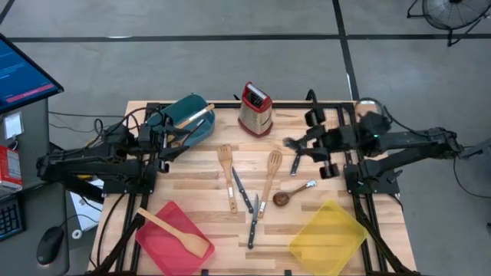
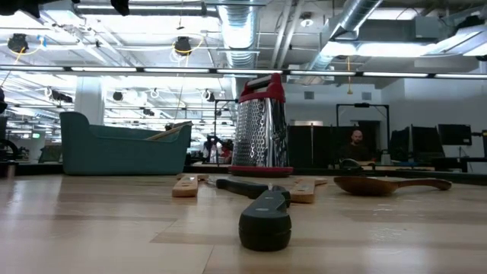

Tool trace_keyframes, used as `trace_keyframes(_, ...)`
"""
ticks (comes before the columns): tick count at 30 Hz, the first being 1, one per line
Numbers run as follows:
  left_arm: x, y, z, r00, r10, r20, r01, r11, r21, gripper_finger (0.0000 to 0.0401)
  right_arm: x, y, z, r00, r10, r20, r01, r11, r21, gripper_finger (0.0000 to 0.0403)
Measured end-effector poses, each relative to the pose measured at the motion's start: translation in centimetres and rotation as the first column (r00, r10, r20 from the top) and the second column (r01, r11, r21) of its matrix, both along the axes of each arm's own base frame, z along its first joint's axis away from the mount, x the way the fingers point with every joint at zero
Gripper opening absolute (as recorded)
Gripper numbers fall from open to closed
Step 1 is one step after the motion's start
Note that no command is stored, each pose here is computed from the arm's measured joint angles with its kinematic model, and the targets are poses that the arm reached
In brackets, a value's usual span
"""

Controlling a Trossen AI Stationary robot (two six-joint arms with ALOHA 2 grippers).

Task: Pick & Place Kitchen Items
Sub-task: Put the black table knife into the yellow bin

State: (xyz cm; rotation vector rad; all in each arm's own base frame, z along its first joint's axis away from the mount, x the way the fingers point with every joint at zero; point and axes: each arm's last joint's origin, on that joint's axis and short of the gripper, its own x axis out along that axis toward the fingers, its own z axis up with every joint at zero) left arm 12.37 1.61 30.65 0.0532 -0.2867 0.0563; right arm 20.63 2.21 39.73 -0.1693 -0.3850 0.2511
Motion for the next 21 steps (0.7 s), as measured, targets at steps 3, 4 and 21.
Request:
trace_keyframes(3, 0.0, 0.0, 0.0, 1.0, -0.001, 0.0, 0.001, 1.0, 0.0, 0.0211, 0.5, 0.1, -1.6, 0.983, 0.012, -0.182, -0.009, 1.0, 0.016, 0.0087)
trace_keyframes(4, 0.0, 0.0, 0.0, 1.0, -0.001, 0.0, 0.001, 1.0, 0.0, 0.0211, 0.6, 0.1, -2.3, 0.967, 0.022, -0.253, -0.015, 0.999, 0.032, 0.0087)
trace_keyframes(21, 0.0, 0.0, 0.0, 1.0, 0.0, -0.001, 0.0, 1.0, 0.003, 0.0211, -1.4, 5.3, -7.2, 0.525, 0.407, -0.748, -0.002, 0.879, 0.477, 0.0087)
